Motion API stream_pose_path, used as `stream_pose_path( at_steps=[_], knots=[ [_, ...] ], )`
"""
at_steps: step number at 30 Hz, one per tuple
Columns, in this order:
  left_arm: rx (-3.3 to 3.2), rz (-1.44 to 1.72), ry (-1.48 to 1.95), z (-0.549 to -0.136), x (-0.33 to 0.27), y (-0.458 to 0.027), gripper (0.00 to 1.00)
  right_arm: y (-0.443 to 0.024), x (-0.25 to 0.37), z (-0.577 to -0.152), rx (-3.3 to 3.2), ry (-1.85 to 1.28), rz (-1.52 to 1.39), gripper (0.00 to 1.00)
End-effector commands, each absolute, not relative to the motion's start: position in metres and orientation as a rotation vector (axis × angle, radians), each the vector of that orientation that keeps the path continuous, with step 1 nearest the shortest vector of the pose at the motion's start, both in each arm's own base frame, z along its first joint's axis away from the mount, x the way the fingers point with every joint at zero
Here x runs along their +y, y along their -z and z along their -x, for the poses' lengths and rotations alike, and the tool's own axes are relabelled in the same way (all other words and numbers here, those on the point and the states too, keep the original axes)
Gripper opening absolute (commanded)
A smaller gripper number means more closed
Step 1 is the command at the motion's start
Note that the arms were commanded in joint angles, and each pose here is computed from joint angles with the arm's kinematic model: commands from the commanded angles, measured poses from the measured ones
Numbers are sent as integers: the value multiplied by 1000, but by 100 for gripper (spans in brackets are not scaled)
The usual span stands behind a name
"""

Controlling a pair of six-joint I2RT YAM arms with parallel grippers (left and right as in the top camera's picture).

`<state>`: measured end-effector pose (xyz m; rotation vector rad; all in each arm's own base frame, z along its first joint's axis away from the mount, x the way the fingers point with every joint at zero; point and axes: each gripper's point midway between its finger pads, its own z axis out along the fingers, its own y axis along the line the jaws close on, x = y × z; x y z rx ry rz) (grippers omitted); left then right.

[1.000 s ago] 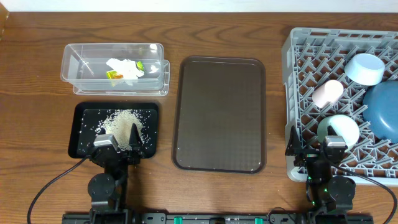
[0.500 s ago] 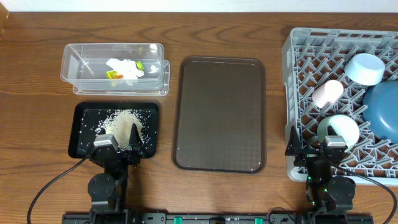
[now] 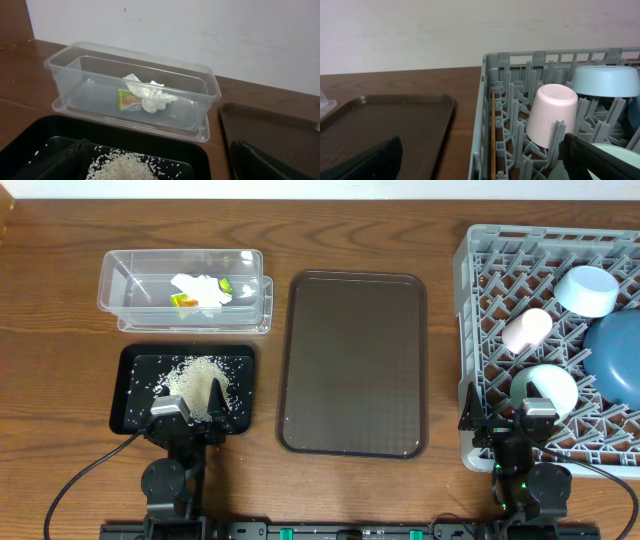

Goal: Sort waste into correct bins and load items into the dishwasher rack

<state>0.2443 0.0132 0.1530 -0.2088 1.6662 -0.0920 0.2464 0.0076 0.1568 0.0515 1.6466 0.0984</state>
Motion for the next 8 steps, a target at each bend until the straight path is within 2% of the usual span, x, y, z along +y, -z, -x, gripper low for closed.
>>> stream_pose_path(
  at_steps=[1,8],
  knots=[
    [1714,217,56,-243,17,-136,90,-156,8,-246,1646,-106,-57,99],
    [1714,217,56,-243,17,-136,90,-156,8,-246,1646,-106,-57,99]
  ],
)
